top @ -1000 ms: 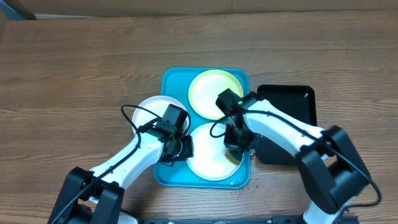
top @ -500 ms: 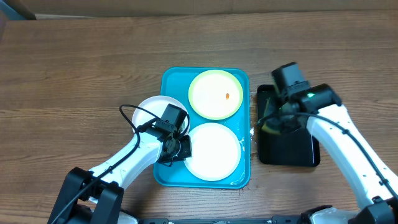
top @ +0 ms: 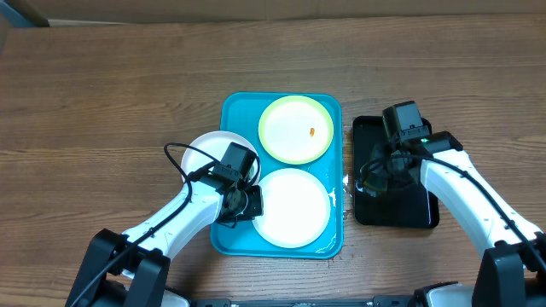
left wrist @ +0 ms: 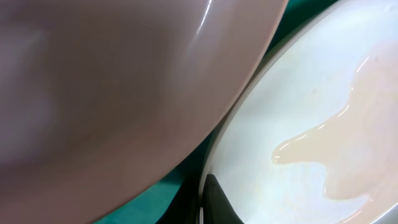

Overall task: Clean dirty plates on tray and stack at the side
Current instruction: 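Return the sponge to the black tray with the right gripper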

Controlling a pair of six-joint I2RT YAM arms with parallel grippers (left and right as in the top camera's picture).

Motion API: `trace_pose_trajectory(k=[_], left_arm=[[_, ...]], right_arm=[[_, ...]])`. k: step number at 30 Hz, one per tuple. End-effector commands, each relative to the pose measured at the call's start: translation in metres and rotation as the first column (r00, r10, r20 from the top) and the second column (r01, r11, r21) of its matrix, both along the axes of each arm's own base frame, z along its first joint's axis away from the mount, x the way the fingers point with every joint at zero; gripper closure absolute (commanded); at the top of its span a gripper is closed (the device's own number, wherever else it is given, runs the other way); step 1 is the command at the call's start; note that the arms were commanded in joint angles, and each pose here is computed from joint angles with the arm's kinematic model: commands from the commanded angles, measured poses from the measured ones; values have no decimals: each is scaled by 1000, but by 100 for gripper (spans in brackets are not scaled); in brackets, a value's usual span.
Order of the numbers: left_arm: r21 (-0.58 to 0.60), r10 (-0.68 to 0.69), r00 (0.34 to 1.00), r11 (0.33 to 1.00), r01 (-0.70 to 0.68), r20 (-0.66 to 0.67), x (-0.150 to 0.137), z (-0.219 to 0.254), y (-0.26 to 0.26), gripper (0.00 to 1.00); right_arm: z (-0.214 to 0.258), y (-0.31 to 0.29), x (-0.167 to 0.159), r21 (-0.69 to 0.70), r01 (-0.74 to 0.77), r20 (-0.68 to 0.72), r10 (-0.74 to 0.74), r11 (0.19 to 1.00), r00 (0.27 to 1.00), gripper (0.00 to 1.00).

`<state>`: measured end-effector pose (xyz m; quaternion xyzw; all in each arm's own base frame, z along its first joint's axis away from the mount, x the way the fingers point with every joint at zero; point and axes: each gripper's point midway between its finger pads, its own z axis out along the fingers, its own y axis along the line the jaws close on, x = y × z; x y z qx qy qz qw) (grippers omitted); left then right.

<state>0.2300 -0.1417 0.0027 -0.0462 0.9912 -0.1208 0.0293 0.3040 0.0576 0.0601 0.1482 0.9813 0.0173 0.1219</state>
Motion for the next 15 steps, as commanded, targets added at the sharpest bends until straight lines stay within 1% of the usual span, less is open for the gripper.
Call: trace_pose_trajectory(k=[1, 2, 4, 6, 7, 9, 12, 13, 14, 15], left_arm=[[70, -11, 1000, 997, 11, -11, -4, -14, 15, 96], [70, -11, 1000, 997, 12, -11, -4, -14, 15, 96], [70, -12, 1000, 997, 12, -12, -4, -14, 15, 96], [51, -42, 999, 998, 43, -12, -5, -14, 11, 96], [40, -64, 998, 997, 65, -11, -5, -13, 9, 96], [28, -98, 995, 995, 98, -1, -1, -7, 5, 96], [30, -109, 994, 994, 109, -1, 3, 1, 3, 96], [32, -115, 993, 993, 115, -5, 5, 7, 2, 96], [33, -118, 993, 992, 118, -5, 6, 10, 1, 96], [33, -125, 992, 992, 125, -2, 8, 13, 0, 96]], right_arm=[[10, -1, 8, 7, 6, 28, -6, 1000, 1000, 96], [10, -1, 7, 6, 6, 24, -6, 1000, 1000, 96], [10, -1, 6, 5, 6, 20, -6, 1000, 1000, 86], [15, -1, 5, 13, 5, 15, -6, 1000, 1000, 80], [21, 2, 6, 26, 2, 19, -2, 1000, 1000, 79], [62, 7, 10, 63, -14, 88, 8, 998, 996, 74], [107, 12, 6, 102, -80, 171, 61, 992, 983, 67], [130, 9, 1, 115, -80, 215, 54, 990, 975, 55], [144, 6, -3, 121, -83, 242, 51, 989, 969, 47], [154, 3, -6, 125, -83, 266, 47, 989, 963, 43]])
